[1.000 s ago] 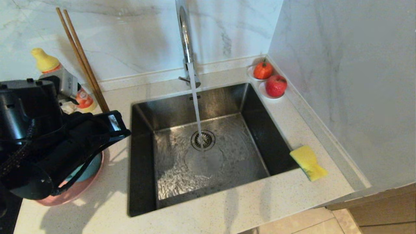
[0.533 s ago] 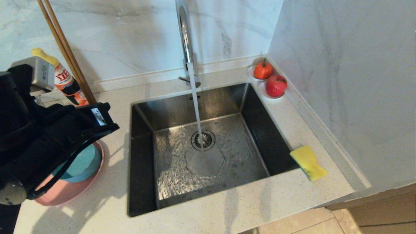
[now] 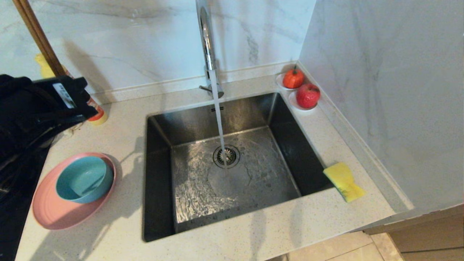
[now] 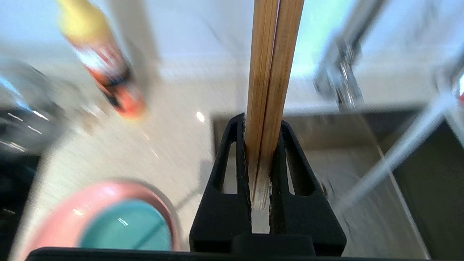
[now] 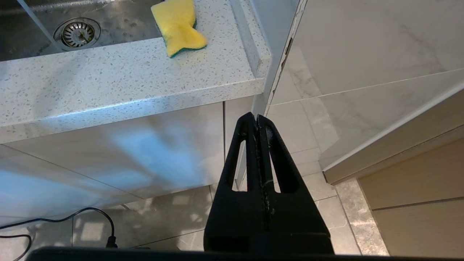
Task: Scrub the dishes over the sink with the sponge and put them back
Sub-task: Place the chopsticks on the glass basin
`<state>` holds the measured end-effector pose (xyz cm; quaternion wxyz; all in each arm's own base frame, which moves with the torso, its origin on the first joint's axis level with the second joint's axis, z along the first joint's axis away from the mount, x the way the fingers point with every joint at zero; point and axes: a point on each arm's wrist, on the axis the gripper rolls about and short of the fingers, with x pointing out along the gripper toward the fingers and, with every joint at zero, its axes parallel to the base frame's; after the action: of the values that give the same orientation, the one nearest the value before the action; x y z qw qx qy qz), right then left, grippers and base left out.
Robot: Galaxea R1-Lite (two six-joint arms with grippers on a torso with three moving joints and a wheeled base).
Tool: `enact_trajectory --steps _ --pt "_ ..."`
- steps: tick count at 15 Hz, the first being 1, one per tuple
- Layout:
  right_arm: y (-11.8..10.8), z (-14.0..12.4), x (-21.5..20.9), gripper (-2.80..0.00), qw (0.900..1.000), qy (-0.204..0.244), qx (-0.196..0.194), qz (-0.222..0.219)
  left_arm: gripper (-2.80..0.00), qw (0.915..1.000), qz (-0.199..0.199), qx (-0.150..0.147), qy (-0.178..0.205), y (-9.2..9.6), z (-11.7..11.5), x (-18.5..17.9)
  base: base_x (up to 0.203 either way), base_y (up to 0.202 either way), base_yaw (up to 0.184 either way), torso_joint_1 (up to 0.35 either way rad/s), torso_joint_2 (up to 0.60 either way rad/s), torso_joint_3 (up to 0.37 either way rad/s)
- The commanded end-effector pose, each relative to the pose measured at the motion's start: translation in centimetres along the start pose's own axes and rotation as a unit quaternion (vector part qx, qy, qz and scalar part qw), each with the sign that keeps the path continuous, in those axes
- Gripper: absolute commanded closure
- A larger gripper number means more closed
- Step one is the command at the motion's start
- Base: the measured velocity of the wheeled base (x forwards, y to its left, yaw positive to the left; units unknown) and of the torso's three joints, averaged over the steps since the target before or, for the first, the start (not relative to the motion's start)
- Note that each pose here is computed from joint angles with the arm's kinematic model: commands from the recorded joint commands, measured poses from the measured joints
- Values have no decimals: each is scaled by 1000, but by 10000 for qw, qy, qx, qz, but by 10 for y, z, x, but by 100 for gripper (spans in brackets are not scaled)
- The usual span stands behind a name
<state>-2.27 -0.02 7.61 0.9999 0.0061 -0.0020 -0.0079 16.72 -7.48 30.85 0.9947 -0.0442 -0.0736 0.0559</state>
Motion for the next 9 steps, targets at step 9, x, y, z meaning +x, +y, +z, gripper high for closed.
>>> enact_trajectory --steps 9 --pt "0 0 0 0 10000 -4 0 -4 0 9519 2768 193 -1299 145 75 35 0 0 0 0 0 0"
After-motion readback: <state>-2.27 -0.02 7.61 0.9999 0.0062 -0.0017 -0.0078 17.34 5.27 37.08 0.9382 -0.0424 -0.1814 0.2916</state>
